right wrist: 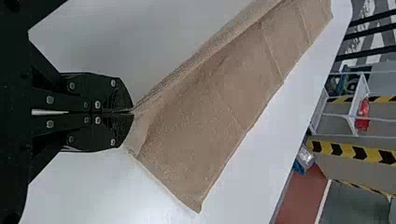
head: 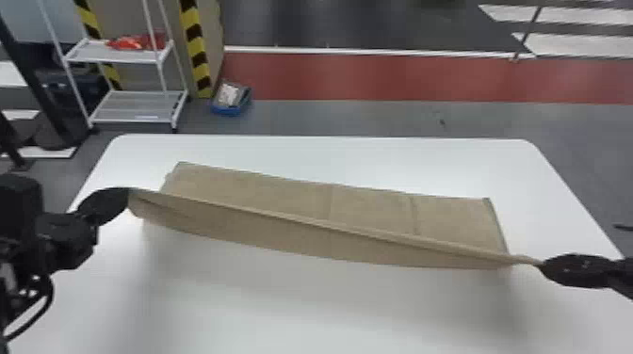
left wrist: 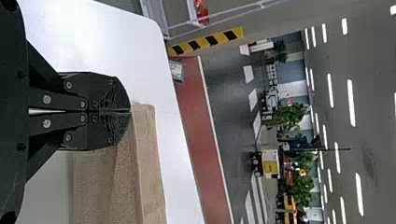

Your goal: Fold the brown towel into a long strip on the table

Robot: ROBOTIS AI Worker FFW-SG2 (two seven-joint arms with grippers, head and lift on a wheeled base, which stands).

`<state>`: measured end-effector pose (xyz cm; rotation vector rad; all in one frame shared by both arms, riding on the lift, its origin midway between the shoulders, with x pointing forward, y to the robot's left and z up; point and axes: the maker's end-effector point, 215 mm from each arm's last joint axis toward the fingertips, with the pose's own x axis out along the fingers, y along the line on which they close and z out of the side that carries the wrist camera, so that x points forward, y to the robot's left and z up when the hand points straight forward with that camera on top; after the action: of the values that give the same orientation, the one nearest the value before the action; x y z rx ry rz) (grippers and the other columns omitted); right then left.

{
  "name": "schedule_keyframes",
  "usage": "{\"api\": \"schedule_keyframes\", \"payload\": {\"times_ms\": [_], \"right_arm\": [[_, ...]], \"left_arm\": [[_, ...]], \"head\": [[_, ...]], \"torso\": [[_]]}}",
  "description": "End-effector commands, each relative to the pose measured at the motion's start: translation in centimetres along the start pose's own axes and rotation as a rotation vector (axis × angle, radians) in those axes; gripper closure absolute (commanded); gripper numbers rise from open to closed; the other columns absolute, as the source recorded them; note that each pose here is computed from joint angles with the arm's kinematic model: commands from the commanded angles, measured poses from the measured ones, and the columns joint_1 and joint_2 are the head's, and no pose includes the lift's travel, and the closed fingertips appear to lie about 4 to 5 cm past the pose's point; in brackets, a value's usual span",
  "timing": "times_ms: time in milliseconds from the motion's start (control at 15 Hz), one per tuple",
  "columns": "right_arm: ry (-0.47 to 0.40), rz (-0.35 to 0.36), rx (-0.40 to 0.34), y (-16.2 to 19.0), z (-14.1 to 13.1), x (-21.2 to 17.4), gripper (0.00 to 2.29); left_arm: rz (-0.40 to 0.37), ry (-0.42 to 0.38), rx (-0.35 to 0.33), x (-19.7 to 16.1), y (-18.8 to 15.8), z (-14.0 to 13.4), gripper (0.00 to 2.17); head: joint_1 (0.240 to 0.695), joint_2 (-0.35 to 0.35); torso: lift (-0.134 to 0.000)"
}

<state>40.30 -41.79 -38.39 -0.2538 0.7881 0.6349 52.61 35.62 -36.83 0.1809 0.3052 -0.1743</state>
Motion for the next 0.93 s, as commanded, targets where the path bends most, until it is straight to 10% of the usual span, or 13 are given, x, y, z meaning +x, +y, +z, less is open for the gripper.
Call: {"api": "schedule_keyframes", "payload": {"times_ms": [0, 467, 867], "right_arm": [[-0.017, 0.029, 0.118, -0.9, 0.6, 0.7, 1.77], [-0.002, 0.066, 0.31, -1.4, -0.1, 0.9, 1.77], [-0.081, 0.091, 0.418, -4.0, 4.5, 1.6, 1.77]], "left_arm": [[-0.013, 0.034, -0.002, 2.2, -0.5, 0.8, 2.15], [-0.046, 0.064, 0.003, 5.9, -2.1, 2.1, 2.15], [-0.05, 0.069, -0.01, 9.6, -2.7, 3.6, 2.15]], "head": [[0.695, -0.072], [0.695, -0.104], [0.695, -0.114]], "torso": [[-0.1], [-0.1], [-0.1]]}}
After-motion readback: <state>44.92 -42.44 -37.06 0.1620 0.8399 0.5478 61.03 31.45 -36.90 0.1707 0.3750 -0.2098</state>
